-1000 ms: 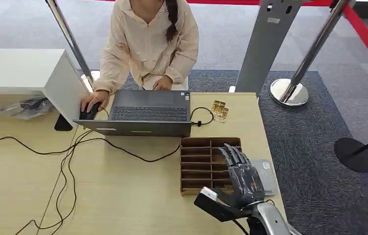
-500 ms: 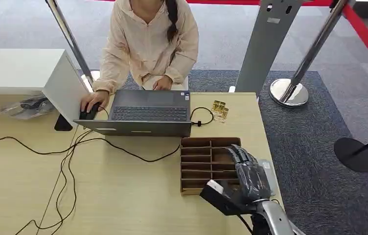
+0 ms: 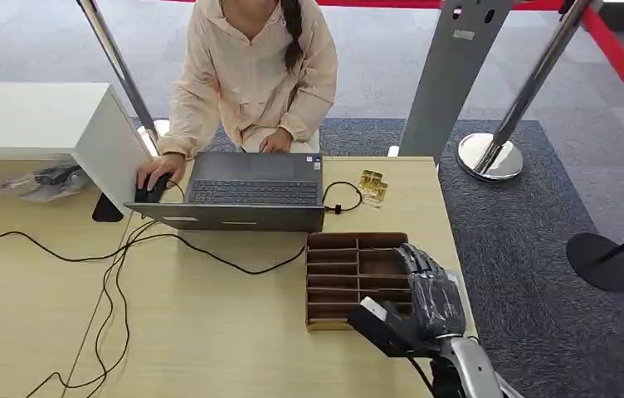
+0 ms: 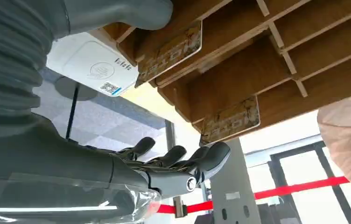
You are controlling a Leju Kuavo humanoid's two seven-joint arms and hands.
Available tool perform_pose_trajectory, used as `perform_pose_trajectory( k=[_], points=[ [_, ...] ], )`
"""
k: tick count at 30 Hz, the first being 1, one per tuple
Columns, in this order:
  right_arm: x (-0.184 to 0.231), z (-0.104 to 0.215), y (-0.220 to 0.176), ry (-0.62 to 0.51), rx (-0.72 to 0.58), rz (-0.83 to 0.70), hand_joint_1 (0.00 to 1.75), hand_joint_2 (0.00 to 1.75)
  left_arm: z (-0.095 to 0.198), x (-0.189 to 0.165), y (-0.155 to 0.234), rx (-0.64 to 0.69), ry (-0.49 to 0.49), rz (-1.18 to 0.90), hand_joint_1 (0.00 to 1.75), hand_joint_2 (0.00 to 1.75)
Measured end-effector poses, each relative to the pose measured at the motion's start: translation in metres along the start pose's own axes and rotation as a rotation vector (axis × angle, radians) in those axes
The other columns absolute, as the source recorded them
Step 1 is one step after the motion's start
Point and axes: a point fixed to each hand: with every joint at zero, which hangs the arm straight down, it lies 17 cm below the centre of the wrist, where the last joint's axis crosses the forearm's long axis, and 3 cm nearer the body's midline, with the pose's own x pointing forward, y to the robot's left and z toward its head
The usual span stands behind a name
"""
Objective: Pass the card to the sensor for recognition and then transmit it.
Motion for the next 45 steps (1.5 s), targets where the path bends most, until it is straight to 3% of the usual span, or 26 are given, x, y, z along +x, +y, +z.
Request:
perform_pose_trajectory(
  k=[13,16,18,19,20,23,45],
  points=[
    [-0.015,-0.001,0.012,0.032,0.027,0.017,0.37,1.75,0.0,0.0,0.0,0.001,0.0,0.0,0.0,1.75],
    [-0.018,-0.001,0.014,0.037,0.033,0.02,0.44,1.75,0.0,0.0,0.0,0.002,0.0,0.0,0.0,1.75],
    [-0.018,-0.001,0.015,0.037,0.033,0.019,0.63,1.75,0.0,0.0,0.0,0.001,0.0,0.0,0.0,1.75],
    [-0.019,-0.001,0.015,0.039,0.034,0.02,0.96,1.75,0.0,0.0,0.0,0.001,0.0,0.0,0.0,1.75],
    [-0.019,-0.001,0.016,0.041,0.035,0.02,1.41,1.75,0.0,0.0,0.0,0.001,0.0,0.0,0.0,1.75],
    [-0.021,0.0,0.017,0.044,0.036,0.02,1.75,1.75,0.0,0.0,0.0,0.001,0.0,0.0,0.0,1.75],
    [-0.026,-0.004,0.013,0.054,0.008,0.012,1.75,1.75,0.0,0.0,0.001,0.004,-0.004,-0.005,0.0,1.75]
  ],
)
